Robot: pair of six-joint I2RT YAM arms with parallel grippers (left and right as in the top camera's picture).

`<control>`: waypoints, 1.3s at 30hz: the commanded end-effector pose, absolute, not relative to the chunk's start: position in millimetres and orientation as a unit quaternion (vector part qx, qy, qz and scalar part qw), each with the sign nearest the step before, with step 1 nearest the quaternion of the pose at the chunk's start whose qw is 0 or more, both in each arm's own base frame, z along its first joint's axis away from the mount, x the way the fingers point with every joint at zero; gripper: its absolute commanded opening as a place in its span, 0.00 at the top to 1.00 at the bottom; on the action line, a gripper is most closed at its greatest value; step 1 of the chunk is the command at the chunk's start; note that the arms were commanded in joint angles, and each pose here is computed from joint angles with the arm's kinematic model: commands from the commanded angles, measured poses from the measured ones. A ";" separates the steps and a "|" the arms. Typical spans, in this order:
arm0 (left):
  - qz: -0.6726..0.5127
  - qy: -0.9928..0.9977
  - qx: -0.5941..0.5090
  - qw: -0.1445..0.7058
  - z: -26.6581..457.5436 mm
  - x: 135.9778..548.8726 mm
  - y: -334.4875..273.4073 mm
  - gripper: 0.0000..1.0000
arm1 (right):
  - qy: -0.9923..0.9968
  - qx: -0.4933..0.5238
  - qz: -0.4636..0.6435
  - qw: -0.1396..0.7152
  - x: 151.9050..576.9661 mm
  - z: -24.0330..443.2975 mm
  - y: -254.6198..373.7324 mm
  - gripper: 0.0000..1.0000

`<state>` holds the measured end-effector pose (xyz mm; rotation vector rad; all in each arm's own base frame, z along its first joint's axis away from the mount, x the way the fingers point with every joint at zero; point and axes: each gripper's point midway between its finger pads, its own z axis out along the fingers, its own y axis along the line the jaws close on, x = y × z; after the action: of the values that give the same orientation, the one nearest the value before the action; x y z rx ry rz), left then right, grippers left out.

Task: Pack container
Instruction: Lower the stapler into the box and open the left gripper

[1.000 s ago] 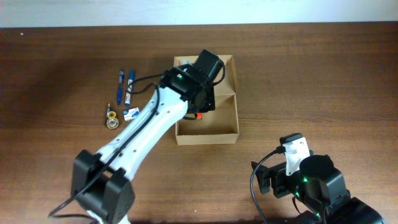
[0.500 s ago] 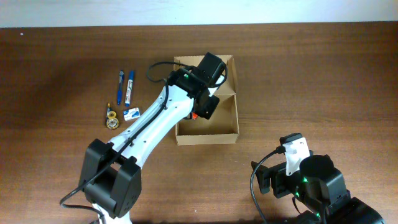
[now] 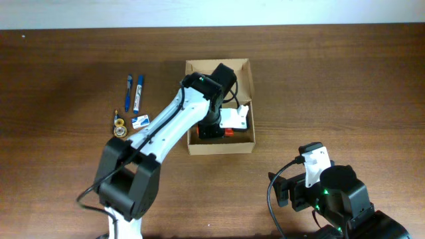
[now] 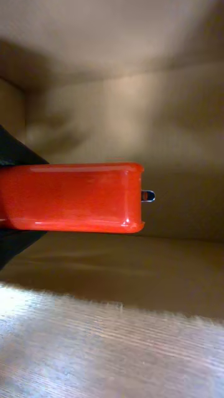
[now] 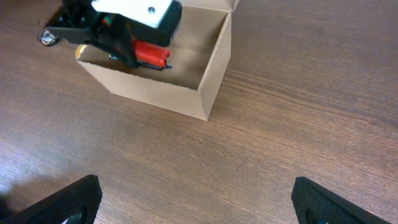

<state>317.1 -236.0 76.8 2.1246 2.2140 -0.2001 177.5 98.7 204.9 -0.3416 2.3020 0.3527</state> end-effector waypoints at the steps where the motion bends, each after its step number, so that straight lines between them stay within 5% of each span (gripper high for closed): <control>1: -0.087 0.720 0.688 0.023 66.1 318.8 -229.0 0.98 | 0.901 -0.136 0.136 0.388 177.5 205.7 98.3 0.01; 23: -0.131 0.725 0.676 0.023 58.6 314.4 -224.2 0.98 | 0.901 -0.136 0.136 0.388 177.5 205.7 98.3 0.01; 27: -0.132 0.726 0.675 0.020 57.2 312.8 -223.4 0.73 | 0.901 -0.136 0.136 0.388 177.5 205.7 98.3 0.01; 30: -0.132 0.726 0.675 0.020 57.2 312.7 -223.3 0.64 | 0.901 -0.136 0.136 0.388 177.5 205.7 98.3 0.01; 39: -0.128 0.738 0.662 0.038 67.6 323.6 -229.2 0.62 | 0.901 -0.136 0.136 0.388 177.5 205.7 98.3 0.01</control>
<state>317.5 -220.8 59.5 2.0731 2.2752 -0.3664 177.5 98.7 204.9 -0.3420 2.3019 0.3525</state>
